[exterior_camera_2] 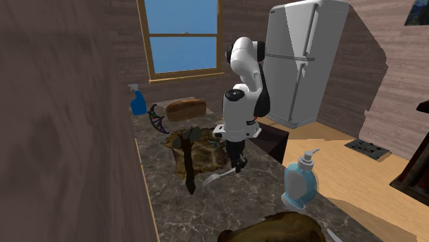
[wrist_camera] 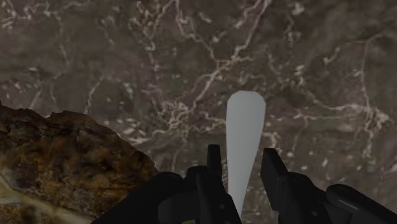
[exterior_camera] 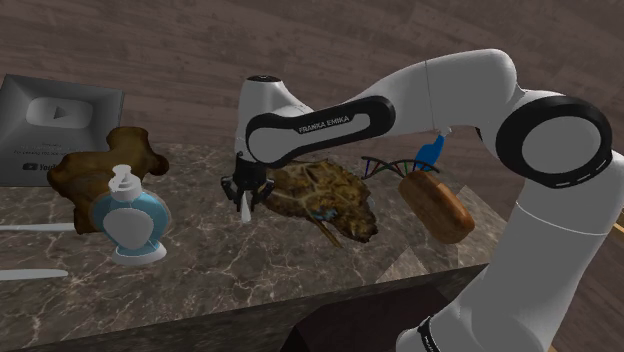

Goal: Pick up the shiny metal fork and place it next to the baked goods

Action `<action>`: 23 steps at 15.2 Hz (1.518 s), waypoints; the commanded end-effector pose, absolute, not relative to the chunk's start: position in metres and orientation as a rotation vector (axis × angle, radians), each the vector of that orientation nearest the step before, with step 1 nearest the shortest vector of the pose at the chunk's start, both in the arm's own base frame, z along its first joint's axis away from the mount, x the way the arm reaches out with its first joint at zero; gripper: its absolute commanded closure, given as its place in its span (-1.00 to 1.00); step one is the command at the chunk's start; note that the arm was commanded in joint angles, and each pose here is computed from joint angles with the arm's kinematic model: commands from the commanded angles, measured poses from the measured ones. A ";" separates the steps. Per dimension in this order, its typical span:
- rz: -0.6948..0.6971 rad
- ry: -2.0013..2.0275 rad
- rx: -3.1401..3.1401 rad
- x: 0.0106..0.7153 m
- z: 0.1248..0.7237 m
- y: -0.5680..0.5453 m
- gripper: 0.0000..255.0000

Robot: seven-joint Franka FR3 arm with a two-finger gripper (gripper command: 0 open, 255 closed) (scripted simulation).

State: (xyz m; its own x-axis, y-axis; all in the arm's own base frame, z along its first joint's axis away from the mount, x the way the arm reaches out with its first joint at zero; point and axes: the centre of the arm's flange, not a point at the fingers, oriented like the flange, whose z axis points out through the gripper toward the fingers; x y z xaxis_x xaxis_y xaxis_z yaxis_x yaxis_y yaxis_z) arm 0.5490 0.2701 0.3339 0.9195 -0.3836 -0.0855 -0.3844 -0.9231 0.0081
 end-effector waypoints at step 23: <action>0.133 0.614 -3.069 0.549 0.462 0.271 1.00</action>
State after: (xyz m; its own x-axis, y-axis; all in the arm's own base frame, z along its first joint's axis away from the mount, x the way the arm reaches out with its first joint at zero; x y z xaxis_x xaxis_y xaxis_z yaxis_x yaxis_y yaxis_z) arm 0.5486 0.2704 0.4567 0.9196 -0.3835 -0.0848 -0.3843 -0.9232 0.0074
